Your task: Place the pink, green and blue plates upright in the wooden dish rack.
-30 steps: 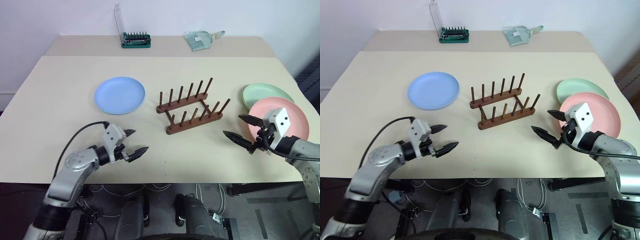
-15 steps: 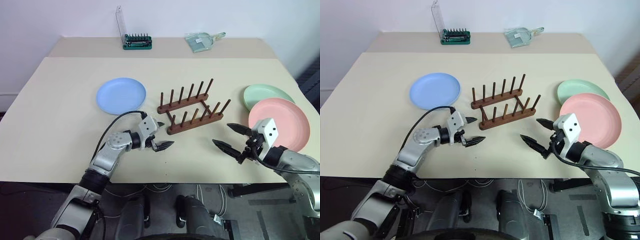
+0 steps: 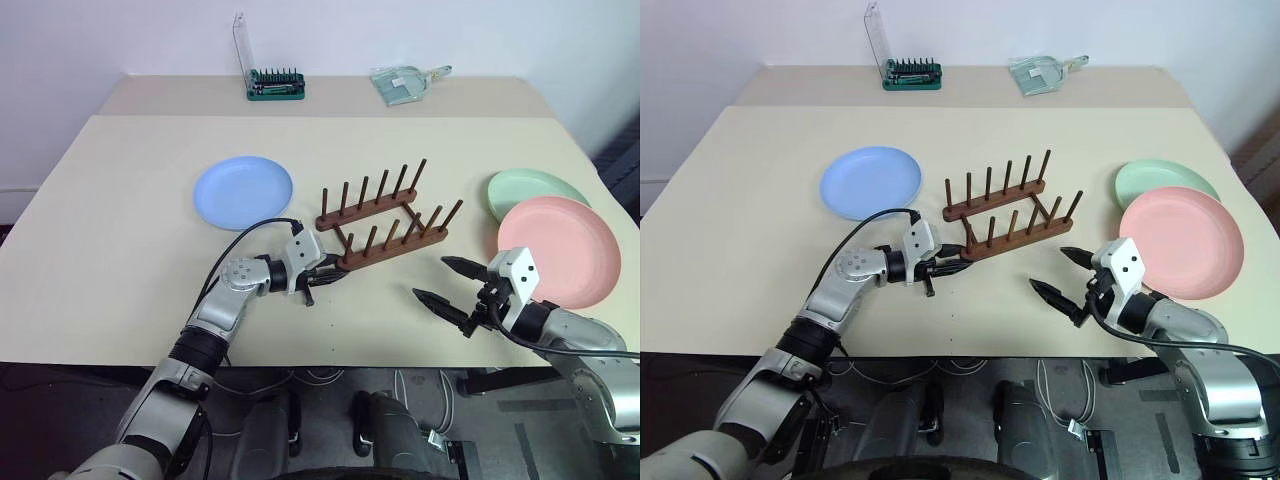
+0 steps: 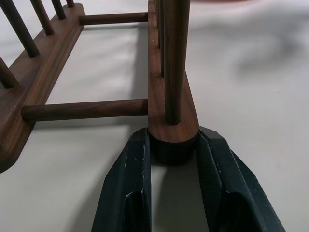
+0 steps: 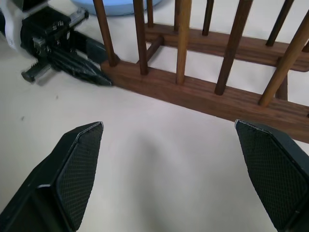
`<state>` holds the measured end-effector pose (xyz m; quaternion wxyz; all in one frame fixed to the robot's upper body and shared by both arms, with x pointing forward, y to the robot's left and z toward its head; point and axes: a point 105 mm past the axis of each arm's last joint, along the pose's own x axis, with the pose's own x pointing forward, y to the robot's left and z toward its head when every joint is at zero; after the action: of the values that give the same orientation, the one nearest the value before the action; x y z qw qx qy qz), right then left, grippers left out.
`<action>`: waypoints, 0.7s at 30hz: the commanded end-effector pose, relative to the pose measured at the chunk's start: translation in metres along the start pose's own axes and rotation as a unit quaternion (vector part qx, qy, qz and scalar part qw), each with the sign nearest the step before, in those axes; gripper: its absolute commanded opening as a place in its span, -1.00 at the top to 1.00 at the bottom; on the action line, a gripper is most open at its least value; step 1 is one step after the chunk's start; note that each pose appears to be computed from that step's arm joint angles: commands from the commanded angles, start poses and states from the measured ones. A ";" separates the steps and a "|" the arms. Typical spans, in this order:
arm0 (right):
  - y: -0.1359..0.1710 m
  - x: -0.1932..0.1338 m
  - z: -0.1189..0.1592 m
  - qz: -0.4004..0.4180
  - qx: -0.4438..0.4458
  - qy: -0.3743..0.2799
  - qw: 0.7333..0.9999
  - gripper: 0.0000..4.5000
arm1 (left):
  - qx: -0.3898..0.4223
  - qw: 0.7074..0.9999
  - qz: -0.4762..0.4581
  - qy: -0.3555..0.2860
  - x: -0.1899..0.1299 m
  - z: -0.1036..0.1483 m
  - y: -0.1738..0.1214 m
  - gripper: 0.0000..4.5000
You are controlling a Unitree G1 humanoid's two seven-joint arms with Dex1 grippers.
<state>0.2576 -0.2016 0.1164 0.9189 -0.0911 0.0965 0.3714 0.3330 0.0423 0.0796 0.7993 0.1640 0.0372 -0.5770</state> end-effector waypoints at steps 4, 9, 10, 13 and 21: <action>-0.008 -0.016 -0.002 -0.001 -0.021 0.027 0.999 -1.00 | 0.014 0.997 -0.070 0.011 -0.019 0.001 -0.001 0.70; -0.007 -0.015 -0.005 -0.005 -0.023 0.030 0.999 -1.00 | 0.021 0.996 -0.082 0.033 -0.025 -0.005 0.007 0.70; -0.007 -0.015 -0.006 -0.005 -0.023 0.031 0.999 -1.00 | 0.024 0.996 -0.083 0.036 -0.026 -0.006 0.008 0.70; -0.005 -0.015 -0.008 -0.004 -0.024 0.031 0.999 -1.00 | 0.022 0.996 -0.079 0.040 -0.027 -0.010 0.011 0.70; -0.008 -0.015 -0.015 -0.003 -0.028 0.033 0.999 -1.00 | -0.003 0.999 -0.042 0.024 -0.034 -0.011 0.019 0.08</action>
<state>0.2504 -0.2202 0.1039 0.9131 -0.1243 0.1276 0.3668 0.3384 0.0724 0.0825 0.7580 0.1804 0.0589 -0.6240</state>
